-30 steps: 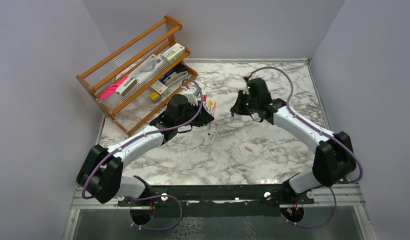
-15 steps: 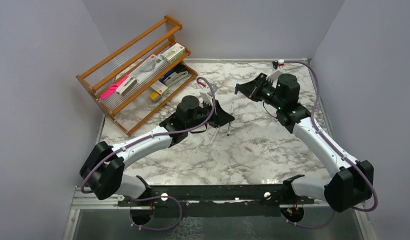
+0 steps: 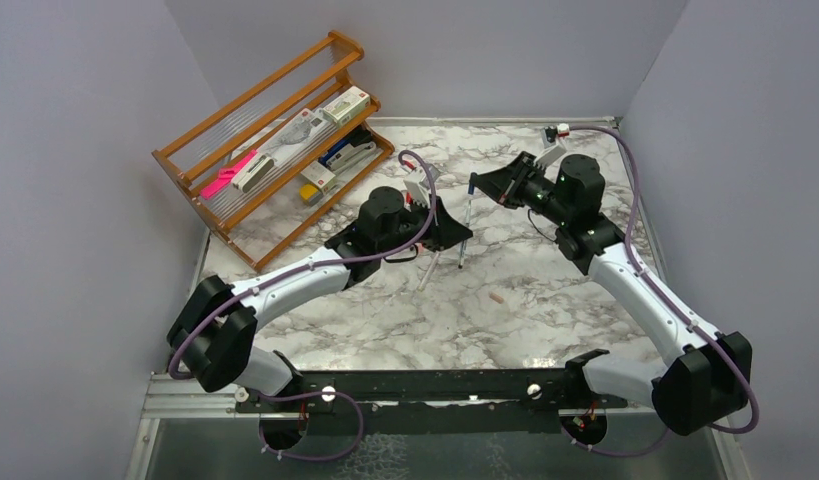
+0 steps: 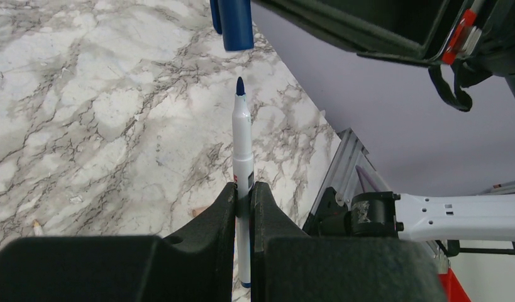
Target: Insert the pens into the pen caps
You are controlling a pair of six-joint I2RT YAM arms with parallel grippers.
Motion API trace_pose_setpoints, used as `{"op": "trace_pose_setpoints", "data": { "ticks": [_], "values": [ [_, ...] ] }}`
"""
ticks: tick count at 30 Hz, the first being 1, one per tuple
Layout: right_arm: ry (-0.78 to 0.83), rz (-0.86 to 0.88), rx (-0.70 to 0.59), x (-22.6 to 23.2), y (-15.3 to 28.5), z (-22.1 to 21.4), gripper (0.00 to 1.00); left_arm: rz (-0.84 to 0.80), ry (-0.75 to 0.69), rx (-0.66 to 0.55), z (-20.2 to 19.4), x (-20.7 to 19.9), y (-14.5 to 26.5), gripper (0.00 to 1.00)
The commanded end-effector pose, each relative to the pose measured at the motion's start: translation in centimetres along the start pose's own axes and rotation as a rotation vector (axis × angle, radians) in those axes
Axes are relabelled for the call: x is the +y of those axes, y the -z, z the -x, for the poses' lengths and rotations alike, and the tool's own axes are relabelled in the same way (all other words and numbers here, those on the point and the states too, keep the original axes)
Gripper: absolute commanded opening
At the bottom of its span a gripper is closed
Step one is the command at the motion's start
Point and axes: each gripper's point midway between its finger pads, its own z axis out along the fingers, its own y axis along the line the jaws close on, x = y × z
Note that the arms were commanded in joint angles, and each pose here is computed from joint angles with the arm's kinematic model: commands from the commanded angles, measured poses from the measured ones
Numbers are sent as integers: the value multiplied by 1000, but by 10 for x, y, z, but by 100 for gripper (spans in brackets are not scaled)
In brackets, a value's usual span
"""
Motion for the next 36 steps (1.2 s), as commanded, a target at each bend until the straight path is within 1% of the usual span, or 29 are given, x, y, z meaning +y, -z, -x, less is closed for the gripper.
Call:
{"op": "trace_pose_setpoints", "data": {
  "ticks": [1, 30, 36],
  "values": [
    [34, 45, 1, 10, 7, 0, 1, -42, -34, -64, 25, -18, -4, 0],
    [45, 40, -9, 12, 9, 4, 1, -22, -41, -56, 20, -11, -4, 0],
    [67, 47, 0, 12, 10, 1, 1, -19, -41, -59, 21, -11, -4, 0]
  ]
}}
